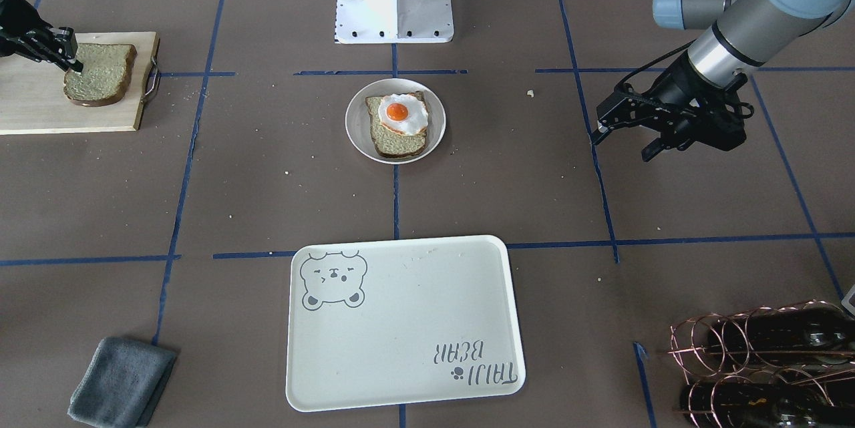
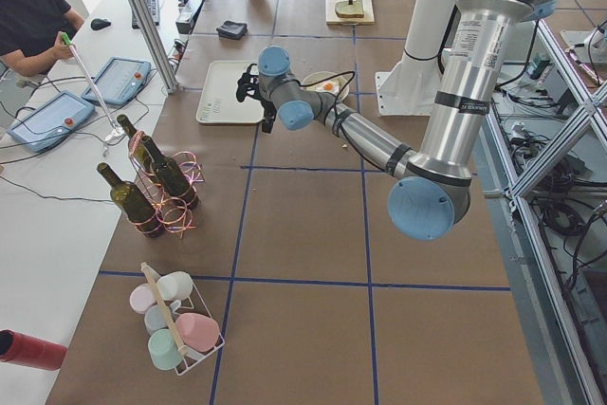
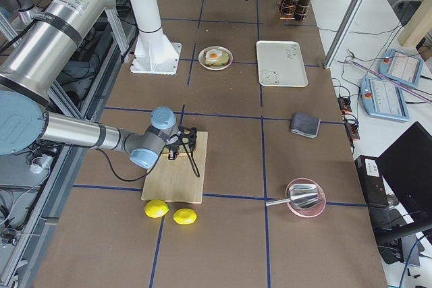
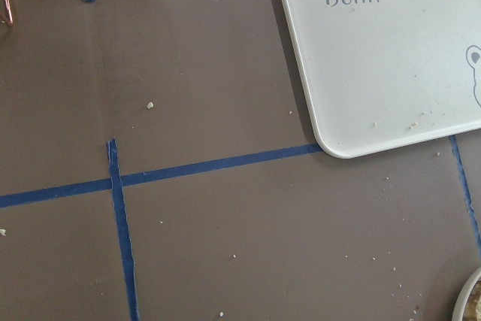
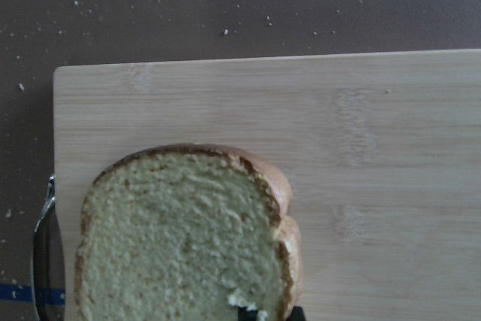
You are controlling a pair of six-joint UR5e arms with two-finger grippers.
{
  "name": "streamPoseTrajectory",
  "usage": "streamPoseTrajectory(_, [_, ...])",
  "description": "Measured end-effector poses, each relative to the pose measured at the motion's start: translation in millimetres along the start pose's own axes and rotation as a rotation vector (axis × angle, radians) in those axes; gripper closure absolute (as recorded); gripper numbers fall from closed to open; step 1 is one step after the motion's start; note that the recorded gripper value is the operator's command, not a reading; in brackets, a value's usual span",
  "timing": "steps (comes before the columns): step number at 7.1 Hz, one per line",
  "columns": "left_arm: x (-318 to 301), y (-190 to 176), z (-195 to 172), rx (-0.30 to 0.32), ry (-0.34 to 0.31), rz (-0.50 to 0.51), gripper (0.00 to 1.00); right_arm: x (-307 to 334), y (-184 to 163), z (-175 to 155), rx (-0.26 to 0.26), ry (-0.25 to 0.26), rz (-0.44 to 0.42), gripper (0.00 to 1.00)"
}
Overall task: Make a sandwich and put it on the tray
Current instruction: 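Grasp the bread slice on the board with the right gripper and lift it, then carry the bread slice with the right gripper over the egg toast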
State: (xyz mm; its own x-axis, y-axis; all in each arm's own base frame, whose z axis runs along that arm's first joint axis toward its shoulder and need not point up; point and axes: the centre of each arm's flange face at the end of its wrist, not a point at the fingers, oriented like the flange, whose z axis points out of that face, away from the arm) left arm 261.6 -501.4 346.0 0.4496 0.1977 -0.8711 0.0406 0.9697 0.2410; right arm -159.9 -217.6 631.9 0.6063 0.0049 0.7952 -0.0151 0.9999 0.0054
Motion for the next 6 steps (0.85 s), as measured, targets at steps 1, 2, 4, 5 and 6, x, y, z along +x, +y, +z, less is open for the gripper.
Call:
streamPoseTrajectory(1, [0,0,0,0.000,0.000,0.000,0.00,-9,-3,-6,0.012,-0.020,-0.004,1.00])
streamPoseTrajectory(2, [0,0,0,0.000,0.000,0.000,0.00,-20,-9,-14,0.028,-0.051,-0.005,1.00])
streamPoseTrajectory(4, [0,0,0,0.000,0.000,-0.001,0.00,-40,-26,-42,0.057,-0.137,0.015,1.00])
streamPoseTrajectory(5, [0,0,1,-0.001,0.000,-0.002,0.00,-54,-42,-53,0.080,-0.187,0.017,1.00])
streamPoseTrajectory(6, [0,0,1,-0.001,0.000,-0.004,0.00,-72,-63,-59,0.092,-0.230,0.018,1.00])
